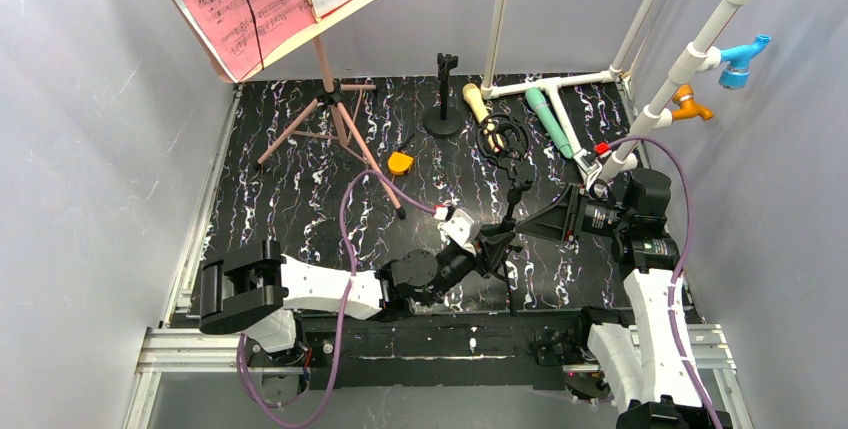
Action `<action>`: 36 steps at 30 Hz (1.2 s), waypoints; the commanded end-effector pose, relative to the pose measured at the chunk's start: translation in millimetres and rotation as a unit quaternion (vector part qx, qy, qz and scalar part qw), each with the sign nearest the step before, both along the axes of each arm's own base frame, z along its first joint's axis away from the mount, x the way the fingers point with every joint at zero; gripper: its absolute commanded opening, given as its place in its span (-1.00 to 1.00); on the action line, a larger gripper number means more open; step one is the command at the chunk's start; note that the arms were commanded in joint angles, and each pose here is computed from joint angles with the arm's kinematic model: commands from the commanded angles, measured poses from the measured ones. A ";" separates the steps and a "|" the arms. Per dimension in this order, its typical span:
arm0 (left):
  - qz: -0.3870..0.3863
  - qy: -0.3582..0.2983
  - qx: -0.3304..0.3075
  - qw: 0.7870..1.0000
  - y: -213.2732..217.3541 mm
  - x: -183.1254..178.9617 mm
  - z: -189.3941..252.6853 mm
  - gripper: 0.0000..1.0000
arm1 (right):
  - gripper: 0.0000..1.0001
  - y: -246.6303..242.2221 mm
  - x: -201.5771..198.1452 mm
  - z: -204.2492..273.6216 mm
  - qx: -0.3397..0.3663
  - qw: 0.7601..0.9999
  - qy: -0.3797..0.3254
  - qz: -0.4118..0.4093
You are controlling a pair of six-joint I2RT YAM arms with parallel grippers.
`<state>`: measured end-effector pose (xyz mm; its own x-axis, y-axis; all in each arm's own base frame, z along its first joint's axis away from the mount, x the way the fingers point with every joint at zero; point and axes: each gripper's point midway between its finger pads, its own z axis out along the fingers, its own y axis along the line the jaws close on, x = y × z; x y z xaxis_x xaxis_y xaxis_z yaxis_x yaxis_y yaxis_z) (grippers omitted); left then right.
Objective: Pack up the instrument practice props
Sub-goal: Unscrew the microphone stand.
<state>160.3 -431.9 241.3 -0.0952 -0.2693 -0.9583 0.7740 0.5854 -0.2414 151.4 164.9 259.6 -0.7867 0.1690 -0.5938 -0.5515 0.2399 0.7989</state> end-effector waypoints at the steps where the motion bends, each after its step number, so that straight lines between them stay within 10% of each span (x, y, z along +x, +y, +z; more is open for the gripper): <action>1: 0.022 -0.014 -0.078 0.997 1.6 7.1 48.1 -1.00 | 0.07 -0.4 0.4 3.0 0.005 1.000 -0.010 0.005; 19: 0.024 -0.010 -0.080 0.996 -3.5 8.8 46.1 -1.00 | -0.24 1.5 -2.0 -1.1 0.003 1.000 -0.021 0.017; 24: 0.023 -0.008 -0.080 0.996 -3.1 8.5 44.8 -1.00 | -0.70 1.3 -1.7 -0.4 -0.008 0.999 -0.047 0.017; 36: 0.019 0.038 -0.101 0.994 7.3 4.8 33.7 -1.00 | -0.97 -10.9 -8.3 -0.4 -0.139 0.945 -0.290 0.055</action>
<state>160.8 -439.2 231.2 -0.1404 -0.2901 -0.9466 0.7598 0.5814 -0.2909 149.7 159.6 255.0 -0.5512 0.0069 -0.8344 -0.7891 0.3206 0.5239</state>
